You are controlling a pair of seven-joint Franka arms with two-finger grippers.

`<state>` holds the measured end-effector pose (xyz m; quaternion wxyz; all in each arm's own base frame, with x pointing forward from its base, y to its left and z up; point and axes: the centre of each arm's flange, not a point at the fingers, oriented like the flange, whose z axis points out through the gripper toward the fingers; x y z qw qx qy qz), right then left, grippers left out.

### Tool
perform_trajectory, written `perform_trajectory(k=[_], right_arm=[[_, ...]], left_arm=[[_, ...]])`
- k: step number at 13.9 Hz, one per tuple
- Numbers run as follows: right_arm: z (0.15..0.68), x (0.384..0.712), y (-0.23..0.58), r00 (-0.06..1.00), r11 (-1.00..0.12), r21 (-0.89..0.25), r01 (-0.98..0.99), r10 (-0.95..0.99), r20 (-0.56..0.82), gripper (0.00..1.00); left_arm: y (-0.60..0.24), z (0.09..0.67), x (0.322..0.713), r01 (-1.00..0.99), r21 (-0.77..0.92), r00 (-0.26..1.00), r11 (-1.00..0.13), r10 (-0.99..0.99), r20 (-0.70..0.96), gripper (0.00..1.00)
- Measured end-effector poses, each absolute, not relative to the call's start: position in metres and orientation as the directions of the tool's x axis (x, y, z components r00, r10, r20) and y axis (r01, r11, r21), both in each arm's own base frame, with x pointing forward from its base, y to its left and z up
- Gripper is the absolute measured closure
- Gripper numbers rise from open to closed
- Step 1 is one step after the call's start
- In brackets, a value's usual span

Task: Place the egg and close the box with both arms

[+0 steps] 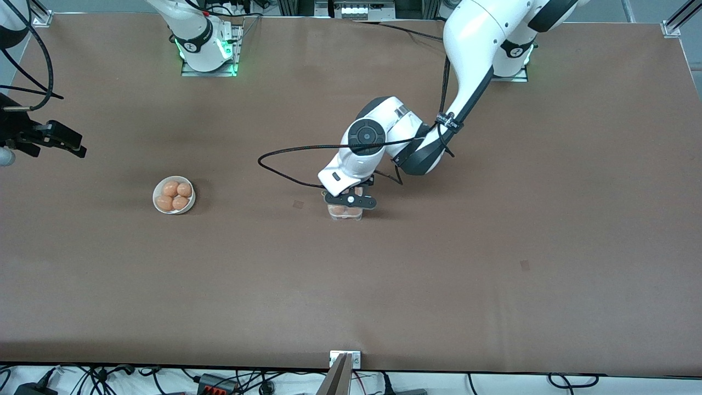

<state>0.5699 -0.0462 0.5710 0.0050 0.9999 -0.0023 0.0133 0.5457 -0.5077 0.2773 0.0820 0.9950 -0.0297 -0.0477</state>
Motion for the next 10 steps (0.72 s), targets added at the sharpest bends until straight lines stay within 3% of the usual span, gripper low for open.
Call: perform_trajectory(k=[5,10], right_arm=[[0.574,0.569,-0.047,0.999,-1.0,0.01,-0.006,-0.006,0.034,0.0],[0.585,0.563,-0.046,0.999,-1.0,0.01,-0.006,-0.005,0.049,0.0]], left_arm=[[-0.501,0.282,0.556,-0.076,0.147,0.995,-0.986,-0.085,-0.058,0.99],[-0.456,0.317,0.569,-0.148,0.05,0.978,-0.988,-0.154,-0.143,0.99]])
